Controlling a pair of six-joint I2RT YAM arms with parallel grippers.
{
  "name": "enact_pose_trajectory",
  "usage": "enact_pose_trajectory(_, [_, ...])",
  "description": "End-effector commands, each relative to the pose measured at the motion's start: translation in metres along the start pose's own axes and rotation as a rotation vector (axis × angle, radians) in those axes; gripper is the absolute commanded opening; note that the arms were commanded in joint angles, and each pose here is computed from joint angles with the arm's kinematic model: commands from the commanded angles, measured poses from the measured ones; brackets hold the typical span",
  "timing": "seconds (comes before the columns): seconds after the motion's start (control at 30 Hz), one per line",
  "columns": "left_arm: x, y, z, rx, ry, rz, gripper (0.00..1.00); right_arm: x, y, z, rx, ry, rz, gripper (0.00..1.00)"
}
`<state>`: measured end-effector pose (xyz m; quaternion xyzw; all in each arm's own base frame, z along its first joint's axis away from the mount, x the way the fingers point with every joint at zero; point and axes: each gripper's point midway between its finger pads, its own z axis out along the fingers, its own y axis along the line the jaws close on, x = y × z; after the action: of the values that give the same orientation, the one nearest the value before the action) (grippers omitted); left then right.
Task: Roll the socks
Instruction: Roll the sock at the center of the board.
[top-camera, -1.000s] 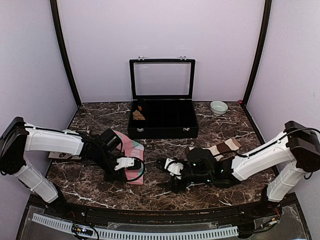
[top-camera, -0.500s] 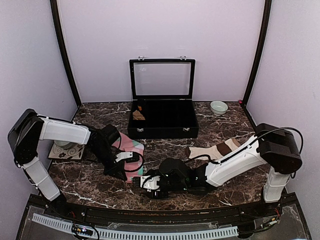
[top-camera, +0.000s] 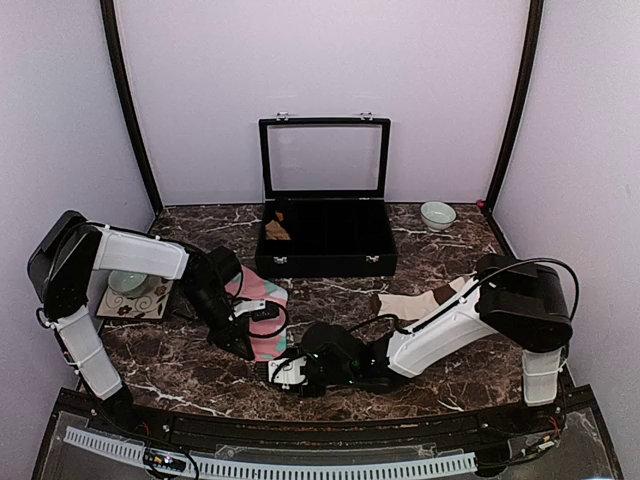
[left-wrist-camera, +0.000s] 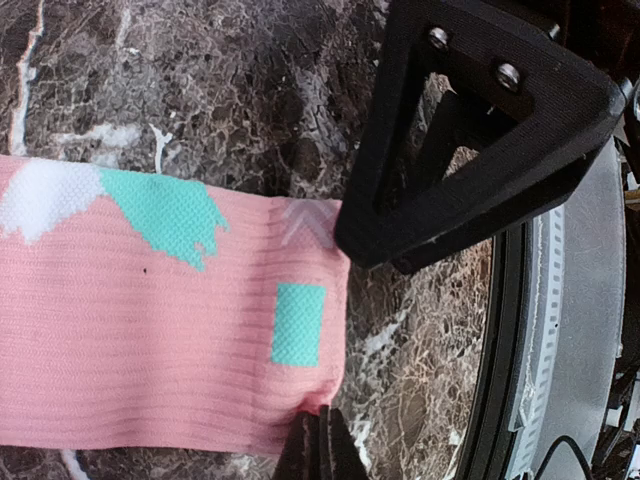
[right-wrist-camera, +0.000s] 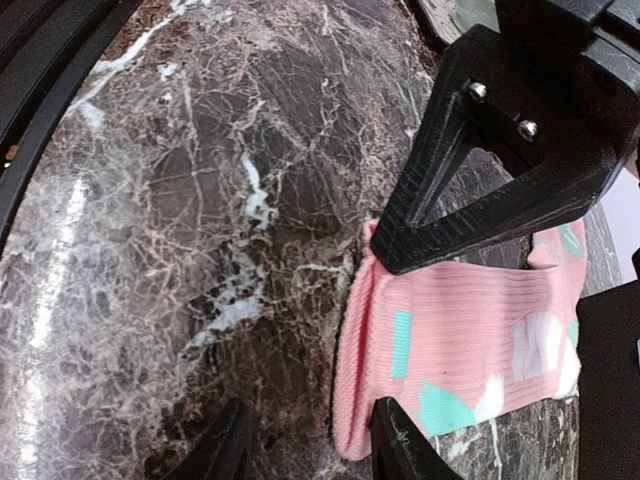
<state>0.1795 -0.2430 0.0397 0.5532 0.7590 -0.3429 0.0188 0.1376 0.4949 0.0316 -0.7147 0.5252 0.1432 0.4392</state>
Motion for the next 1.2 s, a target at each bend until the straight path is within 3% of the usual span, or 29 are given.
enact_pose_trajectory(0.0, [0.001, -0.010, -0.005, 0.047, 0.004, 0.001, 0.00, -0.007, -0.027, 0.006, 0.111, -0.029, -0.008, 0.41])
enact_pose_trajectory(0.3, [-0.006, -0.007, -0.011, 0.038, -0.007, 0.006, 0.00, 0.005, -0.013, 0.012, 0.056, -0.006, -0.027, 0.40])
enact_pose_trajectory(0.73, [-0.005, -0.004, -0.013, 0.003, -0.002, 0.019, 0.00, 0.011, -0.023, 0.020, 0.103, 0.034, 0.028, 0.00])
enact_pose_trajectory(0.83, [-0.002, -0.003, -0.015, -0.030, -0.001, 0.040, 0.02, 0.010, -0.027, 0.020, 0.096, 0.024, 0.081, 0.00])
enact_pose_trajectory(1.07, [0.010, 0.001, -0.027, -0.190, -0.012, 0.101, 0.19, 0.002, -0.016, 0.016, -0.056, 0.017, 0.221, 0.00])
enact_pose_trajectory(1.17, [0.007, 0.005, -0.042, -0.337, -0.098, 0.146, 0.21, 0.003, -0.003, 0.010, -0.166, 0.030, 0.316, 0.00])
